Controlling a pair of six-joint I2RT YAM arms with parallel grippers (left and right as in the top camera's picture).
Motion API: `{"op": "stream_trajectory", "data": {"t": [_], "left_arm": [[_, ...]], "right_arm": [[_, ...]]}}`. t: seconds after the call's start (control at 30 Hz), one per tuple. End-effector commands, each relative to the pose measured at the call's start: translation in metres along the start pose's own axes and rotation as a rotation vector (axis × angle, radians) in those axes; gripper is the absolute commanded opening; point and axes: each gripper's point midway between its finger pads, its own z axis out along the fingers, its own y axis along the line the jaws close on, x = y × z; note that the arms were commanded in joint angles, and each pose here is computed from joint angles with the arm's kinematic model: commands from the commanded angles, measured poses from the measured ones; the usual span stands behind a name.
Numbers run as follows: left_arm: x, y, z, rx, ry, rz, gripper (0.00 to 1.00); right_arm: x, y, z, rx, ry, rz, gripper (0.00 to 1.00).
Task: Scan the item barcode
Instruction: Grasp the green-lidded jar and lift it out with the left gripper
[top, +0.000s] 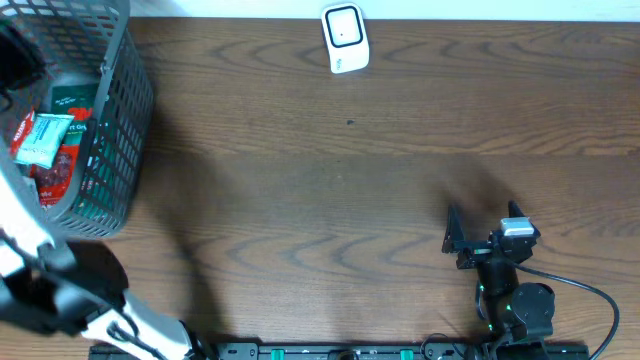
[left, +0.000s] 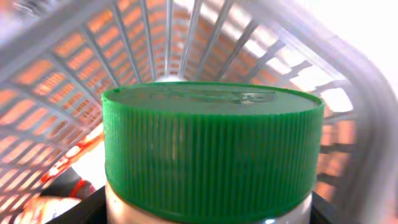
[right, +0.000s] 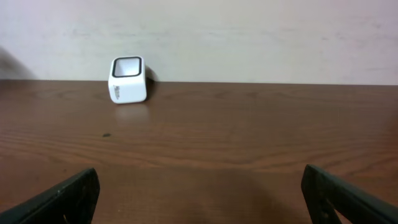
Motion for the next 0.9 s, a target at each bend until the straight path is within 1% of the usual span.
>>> {"op": "stream_trajectory", "data": {"t": [0.0, 0.17, 0.33, 0.43, 0.6, 0.7, 0.87], "left_arm": [[-0.016, -0.024, -0.069, 0.062, -0.111, -0.048, 0.53], [0.009, -0.063, -0.13, 0.135, -0.116, 0.003, 0.53], [0.052, -0.111, -0.157, 0.223, -0.025, 0.093, 0.53], [0.086, -0.143, -0.158, 0.279, 0.083, 0.165, 0.53], [0.142, -0.191, -0.145, 0.359, 0.244, 0.296, 0.53], [0.183, -0.218, -0.133, 0.396, 0.343, 0.372, 0.53], [0.251, -0.252, -0.11, 0.428, 0.462, 0.458, 0.53]], "right_arm": [[0.0, -0.001, 0.0, 0.006, -0.001, -0.008, 0.99], [0.0, -0.001, 0.0, 0.006, -0.001, -0.008, 0.99], [0.0, -0.001, 0.0, 0.006, -0.001, -0.008, 0.99], [0.0, -0.001, 0.0, 0.006, -0.001, -0.008, 0.99], [0.0, -0.001, 0.0, 0.006, -0.001, -0.008, 0.99], [0.0, -0.001, 0.0, 0.006, -0.001, -0.008, 0.99], [0.0, -0.001, 0.0, 0.006, -0.001, -0.008, 0.99]]}}
